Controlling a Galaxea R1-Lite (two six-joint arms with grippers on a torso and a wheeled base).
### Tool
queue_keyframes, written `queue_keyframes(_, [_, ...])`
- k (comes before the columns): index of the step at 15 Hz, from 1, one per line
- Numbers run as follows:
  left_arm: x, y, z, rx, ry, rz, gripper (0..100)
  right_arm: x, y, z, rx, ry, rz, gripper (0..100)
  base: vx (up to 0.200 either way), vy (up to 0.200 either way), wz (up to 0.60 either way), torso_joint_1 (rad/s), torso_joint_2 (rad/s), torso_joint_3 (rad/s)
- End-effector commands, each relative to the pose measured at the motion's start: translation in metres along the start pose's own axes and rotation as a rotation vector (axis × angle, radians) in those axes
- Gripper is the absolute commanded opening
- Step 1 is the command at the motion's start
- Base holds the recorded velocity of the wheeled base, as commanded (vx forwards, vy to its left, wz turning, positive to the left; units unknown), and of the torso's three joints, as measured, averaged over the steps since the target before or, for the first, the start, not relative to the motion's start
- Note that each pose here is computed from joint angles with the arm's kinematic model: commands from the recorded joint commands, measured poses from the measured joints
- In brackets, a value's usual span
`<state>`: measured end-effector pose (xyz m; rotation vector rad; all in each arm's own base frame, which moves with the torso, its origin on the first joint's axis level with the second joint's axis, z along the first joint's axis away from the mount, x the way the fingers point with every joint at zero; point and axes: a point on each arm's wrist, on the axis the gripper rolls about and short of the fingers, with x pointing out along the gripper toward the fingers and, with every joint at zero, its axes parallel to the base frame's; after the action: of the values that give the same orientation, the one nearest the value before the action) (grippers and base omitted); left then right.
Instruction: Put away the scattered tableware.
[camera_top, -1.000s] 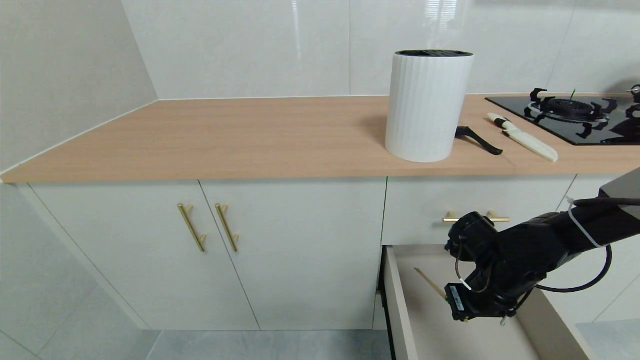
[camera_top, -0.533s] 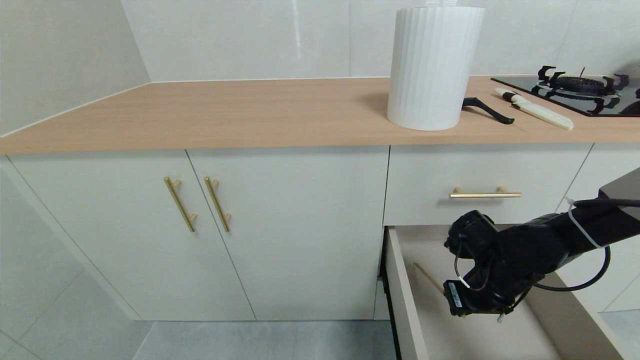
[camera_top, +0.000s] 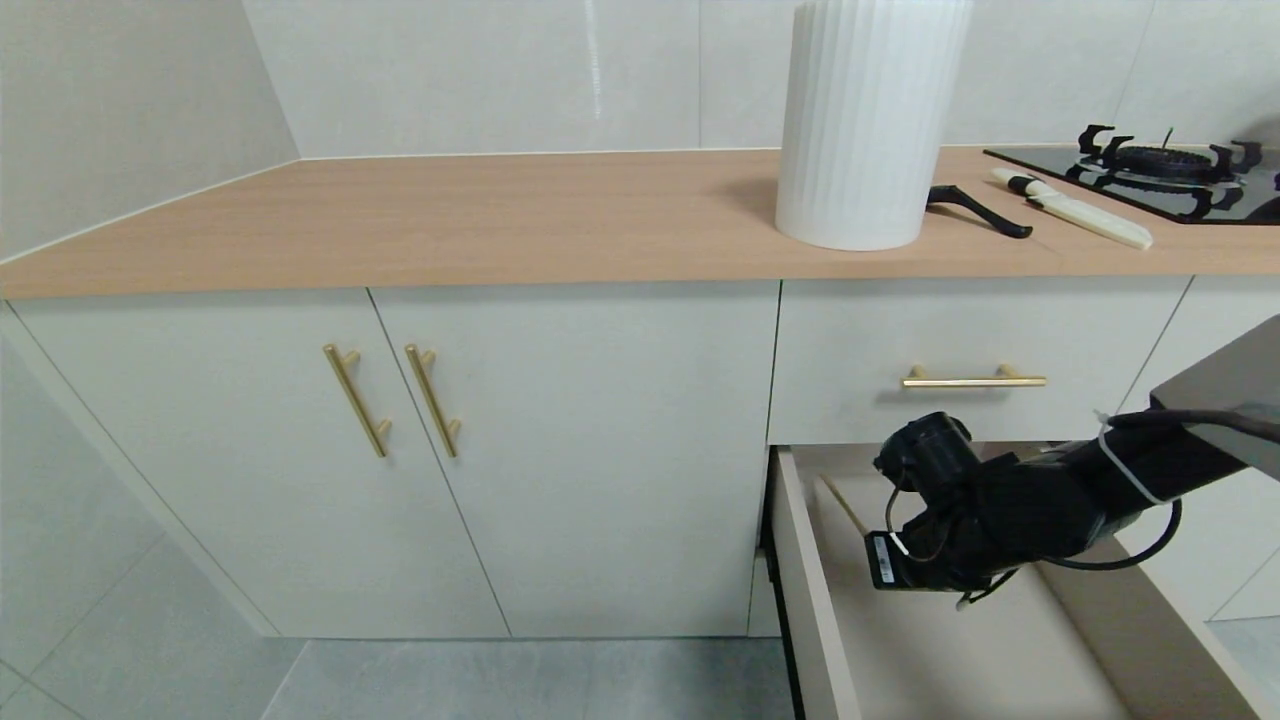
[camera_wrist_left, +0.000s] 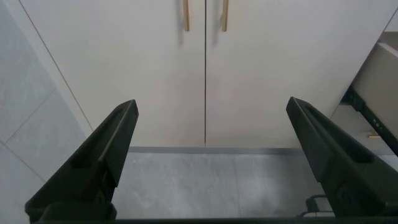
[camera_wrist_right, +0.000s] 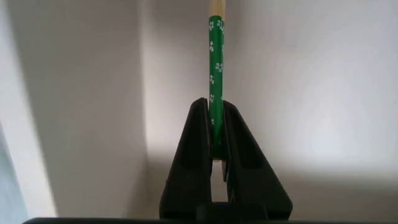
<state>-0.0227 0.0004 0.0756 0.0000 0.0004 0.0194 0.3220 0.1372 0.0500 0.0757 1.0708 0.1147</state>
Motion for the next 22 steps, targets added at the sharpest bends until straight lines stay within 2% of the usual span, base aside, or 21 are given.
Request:
queue_keyframes(1, [0.000,0.000,0.000,0.000,0.001,0.001,100,0.024,-0.002,-0.010,-0.003,0.031,-0.016,0,0.000,0.000,0.00,0.000,0.00,0.000])
queue_keyframes(6, [0.000,0.000,0.000,0.000,0.001,0.001,100,0.060,-0.004,-0.026,-0.018,0.090,-0.071,0,0.000,0.000,0.00,0.000,0.00,0.000])
queue_keyframes(13, [0.000,0.000,0.000,0.000,0.001,0.001,100,0.067,-0.004,-0.026,-0.018,0.092,-0.086,0,0.000,0.000,0.00,0.000,0.00,0.000])
queue_keyframes(14, [0.000,0.000,0.000,0.000,0.001,0.001,100,0.067,-0.004,-0.026,-0.018,0.092,-0.086,100,0.000,0.000,0.00,0.000,0.00,0.000])
queue_keyframes(19, [0.000,0.000,0.000,0.000,0.001,0.001,100,0.063,-0.003,-0.025,-0.018,0.085,-0.082,100,0.000,0.000,0.00,0.000,0.00,0.000])
queue_keyframes(21, [0.000,0.000,0.000,0.000,0.001,0.001,100,0.049,-0.002,-0.020,-0.013,0.054,-0.068,100,0.000,0.000,0.00,0.000,0.00,0.000])
queue_keyframes(22, [0.000,0.000,0.000,0.000,0.001,0.001,100,-0.001,0.001,-0.003,0.001,-0.040,-0.007,100,0.000,0.000,0.00,0.000,0.00,0.000])
